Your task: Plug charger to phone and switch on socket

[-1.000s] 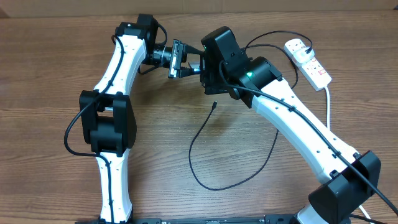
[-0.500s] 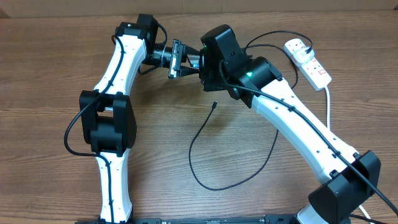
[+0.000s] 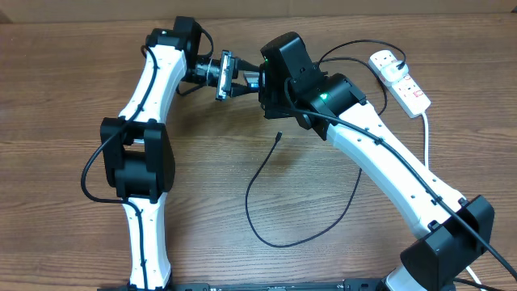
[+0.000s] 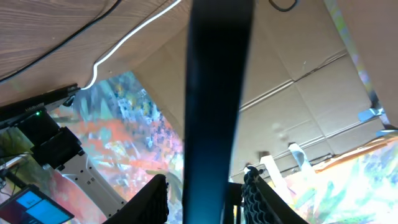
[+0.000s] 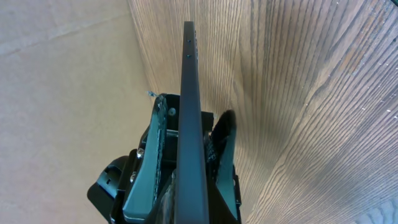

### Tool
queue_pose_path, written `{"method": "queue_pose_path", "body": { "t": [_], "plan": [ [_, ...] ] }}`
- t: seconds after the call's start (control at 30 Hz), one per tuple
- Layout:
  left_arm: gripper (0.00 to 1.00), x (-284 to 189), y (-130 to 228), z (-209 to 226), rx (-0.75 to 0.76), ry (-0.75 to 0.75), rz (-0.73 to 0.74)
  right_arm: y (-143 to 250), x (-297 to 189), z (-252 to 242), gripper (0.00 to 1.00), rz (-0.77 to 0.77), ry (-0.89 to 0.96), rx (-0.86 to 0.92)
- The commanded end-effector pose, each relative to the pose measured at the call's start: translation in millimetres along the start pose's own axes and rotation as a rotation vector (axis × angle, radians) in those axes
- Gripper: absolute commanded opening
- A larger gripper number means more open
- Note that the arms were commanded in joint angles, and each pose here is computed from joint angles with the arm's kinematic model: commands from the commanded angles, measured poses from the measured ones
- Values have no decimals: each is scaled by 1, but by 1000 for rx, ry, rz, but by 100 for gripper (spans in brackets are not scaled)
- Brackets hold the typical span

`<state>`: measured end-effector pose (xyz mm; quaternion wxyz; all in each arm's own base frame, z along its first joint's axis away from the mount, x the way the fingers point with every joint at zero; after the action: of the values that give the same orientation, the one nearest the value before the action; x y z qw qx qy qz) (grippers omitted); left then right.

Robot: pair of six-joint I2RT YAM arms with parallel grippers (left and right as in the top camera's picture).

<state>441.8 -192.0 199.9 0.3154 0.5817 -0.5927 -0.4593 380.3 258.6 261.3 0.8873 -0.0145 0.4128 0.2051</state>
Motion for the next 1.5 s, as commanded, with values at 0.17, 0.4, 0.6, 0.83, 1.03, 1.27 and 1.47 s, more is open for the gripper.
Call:
{"method": "queue_pose_path", "body": {
  "t": [0.17, 0.4, 0.6, 0.83, 1.03, 1.27, 1.47],
  "plan": [
    [30, -4, 3, -4, 15, 8, -9, 4, -7, 11, 4, 25, -42, 9],
    [30, -4, 4, -5, 15, 11, 1, 5, -7, 11, 4, 36, -38, 6],
    [22, -4, 4, -5, 14, 11, 1, 5, -7, 11, 4, 36, -37, 6],
    [19, -4, 4, -5, 14, 11, 1, 5, -7, 11, 4, 34, -36, 6],
    [11, -4, 4, -5, 14, 11, 1, 5, -7, 10, 4, 35, -35, 6],
    [4, -4, 4, -5, 14, 11, 1, 6, -7, 10, 11, 40, -34, 6],
    [4, -4, 4, -5, 15, 11, -1, 7, -7, 10, 49, 49, -32, 5]
  ]
}}
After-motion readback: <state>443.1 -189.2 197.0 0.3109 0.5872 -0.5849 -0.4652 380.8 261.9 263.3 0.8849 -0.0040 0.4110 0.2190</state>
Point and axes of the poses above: each gripper's point midway between its finger pads, its own x axis out along the fingers, its own z axis along the line the jaws close on, y = z × x, the point moved 4 cm from there along -x, back along the fingers, and after that the axes turned 13 degrees about -x, right-handed, at the moved point
